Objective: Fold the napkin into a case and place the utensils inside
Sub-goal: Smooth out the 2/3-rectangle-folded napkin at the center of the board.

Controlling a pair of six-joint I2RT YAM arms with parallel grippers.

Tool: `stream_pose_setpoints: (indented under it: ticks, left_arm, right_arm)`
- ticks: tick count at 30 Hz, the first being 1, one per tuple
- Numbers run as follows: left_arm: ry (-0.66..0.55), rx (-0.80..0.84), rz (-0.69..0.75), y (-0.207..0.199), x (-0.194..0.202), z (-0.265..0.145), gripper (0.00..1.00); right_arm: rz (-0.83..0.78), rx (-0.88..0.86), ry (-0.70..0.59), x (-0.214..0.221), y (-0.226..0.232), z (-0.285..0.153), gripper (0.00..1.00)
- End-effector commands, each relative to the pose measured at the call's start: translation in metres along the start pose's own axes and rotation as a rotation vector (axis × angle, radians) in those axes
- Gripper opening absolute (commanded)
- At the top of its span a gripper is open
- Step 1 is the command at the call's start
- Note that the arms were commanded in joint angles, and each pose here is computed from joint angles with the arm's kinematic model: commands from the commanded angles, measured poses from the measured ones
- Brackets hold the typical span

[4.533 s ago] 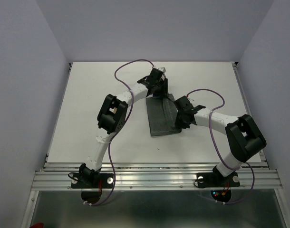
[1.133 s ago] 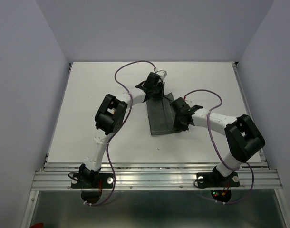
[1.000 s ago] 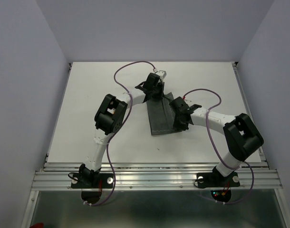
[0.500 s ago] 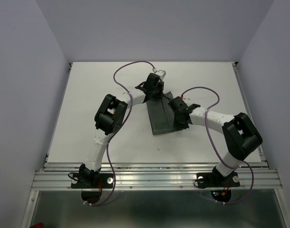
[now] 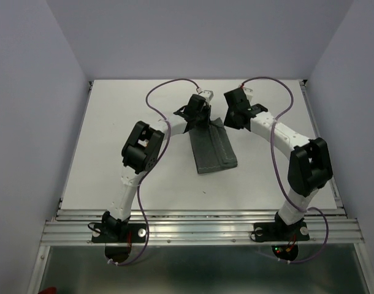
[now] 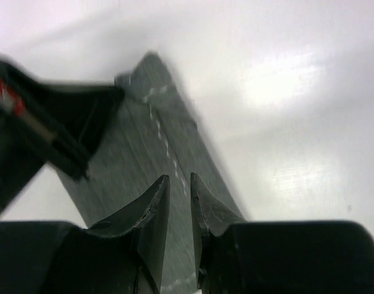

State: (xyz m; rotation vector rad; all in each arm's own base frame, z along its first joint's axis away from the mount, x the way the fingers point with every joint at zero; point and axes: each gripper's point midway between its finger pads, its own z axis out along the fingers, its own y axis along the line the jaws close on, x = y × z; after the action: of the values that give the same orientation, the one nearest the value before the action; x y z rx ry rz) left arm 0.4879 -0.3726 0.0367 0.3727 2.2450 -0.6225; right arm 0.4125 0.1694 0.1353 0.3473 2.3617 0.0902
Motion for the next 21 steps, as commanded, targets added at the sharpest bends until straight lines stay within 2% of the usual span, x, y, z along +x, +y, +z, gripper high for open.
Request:
stream_pose_setpoints:
  ticks: [1, 7, 11, 21]
  left_arm:
    - [0.019, -0.022, 0.009, 0.005, 0.001, -0.012, 0.0]
    - [0.02, -0.022, 0.007, 0.009, 0.0, -0.014, 0.0]
    - [0.029, -0.021, 0.009, 0.011, 0.003, -0.015, 0.0]
    - [0.024, -0.013, 0.007, 0.011, -0.001, -0.017, 0.0]
  right_arm:
    - [0.022, -0.043, -0.002, -0.027, 0.02, 0.031, 0.25]
    - [0.069, -0.055, 0.026, -0.039, 0.038, 0.079, 0.15]
    - [0.078, -0.063, 0.038, -0.038, 0.042, 0.096, 0.15]
    - [0.096, 0.017, 0.147, 0.011, 0.023, 0.14, 0.13]
